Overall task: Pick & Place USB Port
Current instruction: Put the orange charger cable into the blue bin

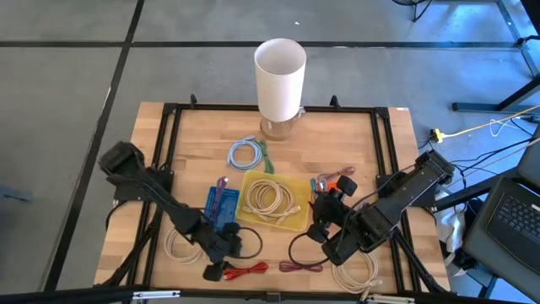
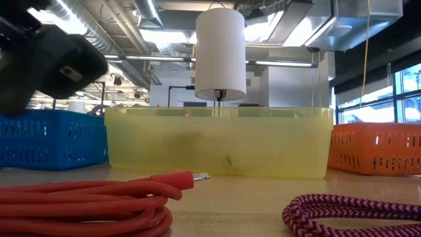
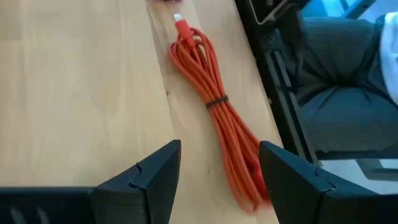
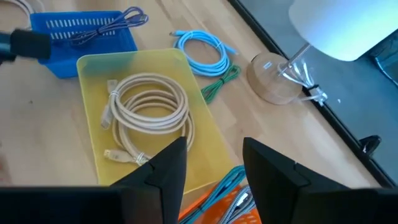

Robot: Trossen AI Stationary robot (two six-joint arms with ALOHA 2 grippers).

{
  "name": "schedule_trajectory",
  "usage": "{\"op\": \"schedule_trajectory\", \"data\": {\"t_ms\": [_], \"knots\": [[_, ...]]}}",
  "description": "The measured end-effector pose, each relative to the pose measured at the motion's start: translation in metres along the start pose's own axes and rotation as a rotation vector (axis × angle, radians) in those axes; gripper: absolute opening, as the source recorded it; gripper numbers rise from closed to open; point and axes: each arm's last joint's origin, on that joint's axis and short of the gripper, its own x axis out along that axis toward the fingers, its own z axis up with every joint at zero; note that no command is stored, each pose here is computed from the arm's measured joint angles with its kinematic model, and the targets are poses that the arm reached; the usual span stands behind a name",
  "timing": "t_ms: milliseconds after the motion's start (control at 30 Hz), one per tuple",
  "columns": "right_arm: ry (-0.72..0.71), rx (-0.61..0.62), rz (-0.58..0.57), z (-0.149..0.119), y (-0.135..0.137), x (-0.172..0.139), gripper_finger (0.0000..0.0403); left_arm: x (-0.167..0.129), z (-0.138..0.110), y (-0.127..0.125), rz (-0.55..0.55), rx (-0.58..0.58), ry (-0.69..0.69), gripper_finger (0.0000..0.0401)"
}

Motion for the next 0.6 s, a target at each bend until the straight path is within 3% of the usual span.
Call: {"op": "schedule_trajectory", "data": {"t_ms": [267, 600], "knots": [[0.007, -0.019, -0.016, 0.000, -0.002, 0.001, 0.0159, 0.034, 0.012, -0.009, -0.002, -0.013, 0.029, 0.0210], [0.017, 0.001, 0.004, 0.000, 0.000, 0.001, 0.0159, 0.066, 0.001, -0.008, 0.060, -0.054, 0.041, 0.0197]]}}
